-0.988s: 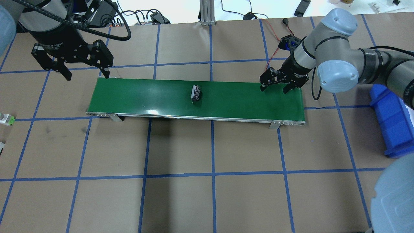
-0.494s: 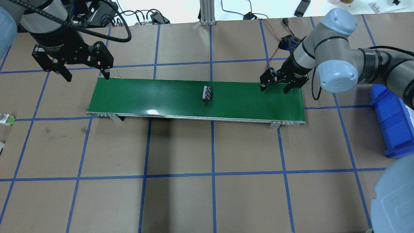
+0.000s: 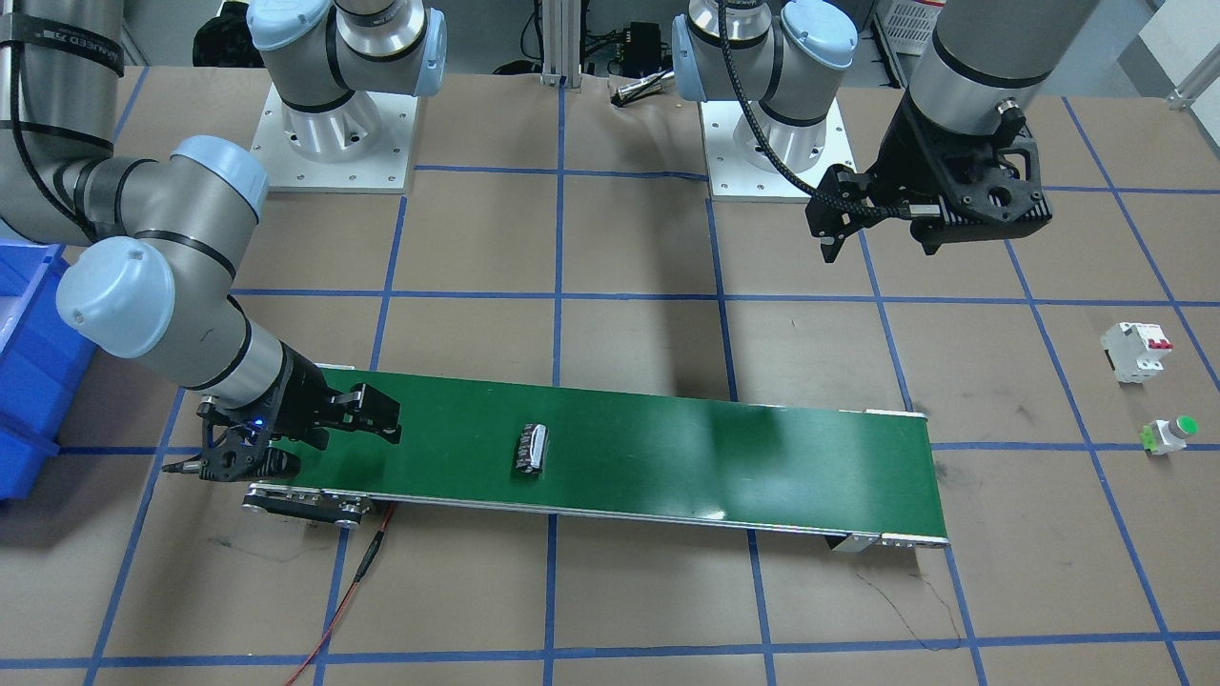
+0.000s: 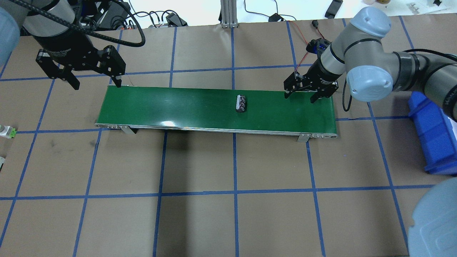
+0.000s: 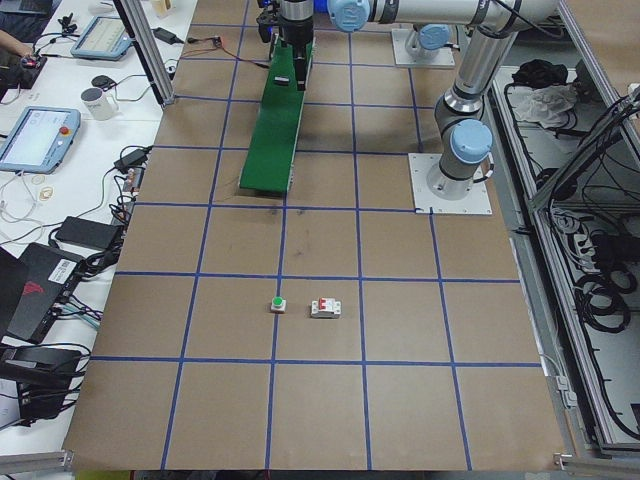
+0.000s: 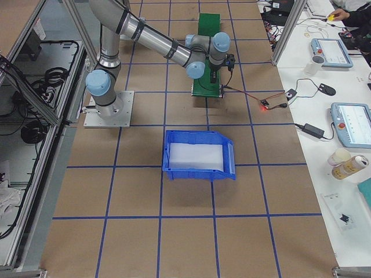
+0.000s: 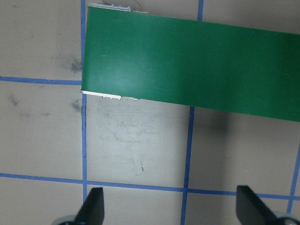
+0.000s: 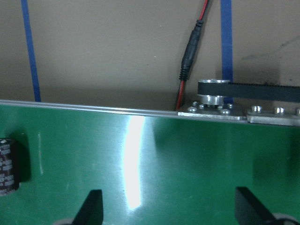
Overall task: Move capacitor from left to right
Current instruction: 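Hold the right gripper at the belt's far end as the capacitor rides toward it, then grasp the capacitor on the belt with the right gripper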
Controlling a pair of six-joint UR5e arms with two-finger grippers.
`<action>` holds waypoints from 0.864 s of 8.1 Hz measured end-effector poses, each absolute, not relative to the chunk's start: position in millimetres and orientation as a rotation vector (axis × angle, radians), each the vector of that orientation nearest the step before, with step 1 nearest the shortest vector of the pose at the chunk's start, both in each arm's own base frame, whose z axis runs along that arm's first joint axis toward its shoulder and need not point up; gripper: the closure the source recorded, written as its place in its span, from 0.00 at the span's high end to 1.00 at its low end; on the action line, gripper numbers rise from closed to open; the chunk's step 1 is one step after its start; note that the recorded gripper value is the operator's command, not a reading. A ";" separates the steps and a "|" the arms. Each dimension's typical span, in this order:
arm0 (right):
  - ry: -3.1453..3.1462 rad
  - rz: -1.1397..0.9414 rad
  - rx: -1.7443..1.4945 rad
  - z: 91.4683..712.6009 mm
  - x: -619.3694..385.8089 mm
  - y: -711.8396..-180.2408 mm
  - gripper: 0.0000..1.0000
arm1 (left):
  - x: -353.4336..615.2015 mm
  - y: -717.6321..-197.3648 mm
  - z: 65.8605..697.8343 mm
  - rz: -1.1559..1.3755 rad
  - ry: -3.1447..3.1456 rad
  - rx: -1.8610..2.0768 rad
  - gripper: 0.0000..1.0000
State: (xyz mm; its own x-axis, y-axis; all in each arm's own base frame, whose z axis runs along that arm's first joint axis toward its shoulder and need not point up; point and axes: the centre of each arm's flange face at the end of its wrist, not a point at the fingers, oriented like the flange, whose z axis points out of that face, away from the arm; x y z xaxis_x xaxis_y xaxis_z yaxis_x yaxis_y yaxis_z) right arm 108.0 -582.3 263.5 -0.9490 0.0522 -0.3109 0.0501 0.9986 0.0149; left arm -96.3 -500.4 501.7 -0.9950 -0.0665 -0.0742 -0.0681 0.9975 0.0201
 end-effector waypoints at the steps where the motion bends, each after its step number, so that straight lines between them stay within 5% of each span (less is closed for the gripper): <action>1: 2.825 0.008 0.083 267.4 117.3 -582.2 1.00 | -96.3 -500.3 503.1 0.030 3.066 -0.103 1.00; 7: 2.827 0.050 0.090 263.2 163.4 -574.5 1.00 | -96.1 -500.6 502.9 0.029 3.065 -0.103 1.00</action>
